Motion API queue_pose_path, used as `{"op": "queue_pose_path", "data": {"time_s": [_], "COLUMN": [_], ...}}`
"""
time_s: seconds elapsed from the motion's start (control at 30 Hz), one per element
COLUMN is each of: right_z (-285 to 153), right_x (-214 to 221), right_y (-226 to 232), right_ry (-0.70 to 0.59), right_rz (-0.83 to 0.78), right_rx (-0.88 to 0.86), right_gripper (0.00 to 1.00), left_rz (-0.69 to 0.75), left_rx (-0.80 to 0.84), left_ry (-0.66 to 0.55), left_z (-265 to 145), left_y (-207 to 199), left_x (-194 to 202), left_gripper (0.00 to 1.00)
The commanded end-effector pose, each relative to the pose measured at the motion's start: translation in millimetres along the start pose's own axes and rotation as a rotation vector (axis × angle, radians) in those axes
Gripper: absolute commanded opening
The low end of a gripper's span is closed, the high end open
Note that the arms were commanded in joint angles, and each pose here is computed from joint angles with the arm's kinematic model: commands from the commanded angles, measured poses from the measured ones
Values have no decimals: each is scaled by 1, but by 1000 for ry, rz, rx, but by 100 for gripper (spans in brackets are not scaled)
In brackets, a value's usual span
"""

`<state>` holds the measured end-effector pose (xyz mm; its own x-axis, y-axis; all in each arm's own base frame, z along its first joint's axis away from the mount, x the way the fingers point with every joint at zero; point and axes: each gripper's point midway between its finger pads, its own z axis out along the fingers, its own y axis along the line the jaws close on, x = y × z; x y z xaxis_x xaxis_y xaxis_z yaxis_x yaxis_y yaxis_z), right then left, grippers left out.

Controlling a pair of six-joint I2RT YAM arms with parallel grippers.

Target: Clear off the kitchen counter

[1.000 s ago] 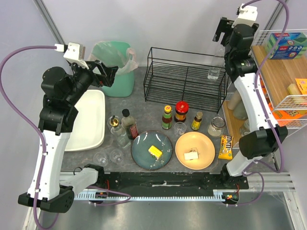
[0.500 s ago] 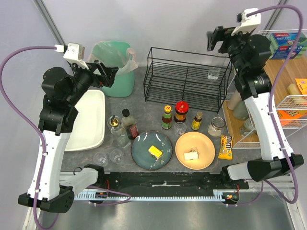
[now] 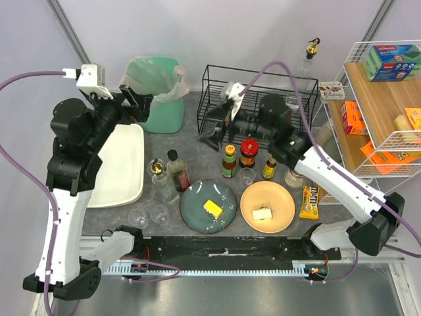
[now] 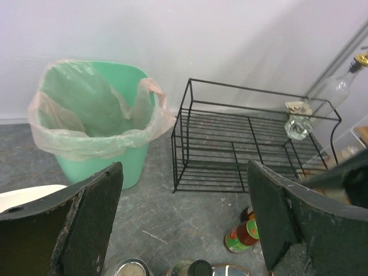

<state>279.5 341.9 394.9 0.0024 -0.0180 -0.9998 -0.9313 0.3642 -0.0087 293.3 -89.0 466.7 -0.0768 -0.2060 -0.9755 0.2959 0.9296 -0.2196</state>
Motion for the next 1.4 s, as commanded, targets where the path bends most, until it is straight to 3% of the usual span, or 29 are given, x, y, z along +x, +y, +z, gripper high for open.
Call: {"op": "queue_pose_path", "data": {"time_s": [0.0,0.3,0.7,1.03,1.37], "right_z": [20,69,101,125,137], "right_x": [-18,36,81,105,122], "right_y": [65,134,138,134,134], "right_ry": [-118,-19,46,65,77], "right_rz": [-33,-54,-67,-58,-27], "right_rx": [-177,-328,-296,-272,-262], "right_gripper": [98,98,94,84,65], "left_rz": [-50,-54,-42,-35,-25], "left_rx": [-73,-64,-66,-71,-75], "left_ry": [-108,-122,-108,-104,-103], "left_z": [-26,-41,-38,-36,-36], "left_y": [5,1,2,4,4], "left_x": [-36,-39,-36,-35,-35], "left_gripper": [93,93,93,93,93]}}
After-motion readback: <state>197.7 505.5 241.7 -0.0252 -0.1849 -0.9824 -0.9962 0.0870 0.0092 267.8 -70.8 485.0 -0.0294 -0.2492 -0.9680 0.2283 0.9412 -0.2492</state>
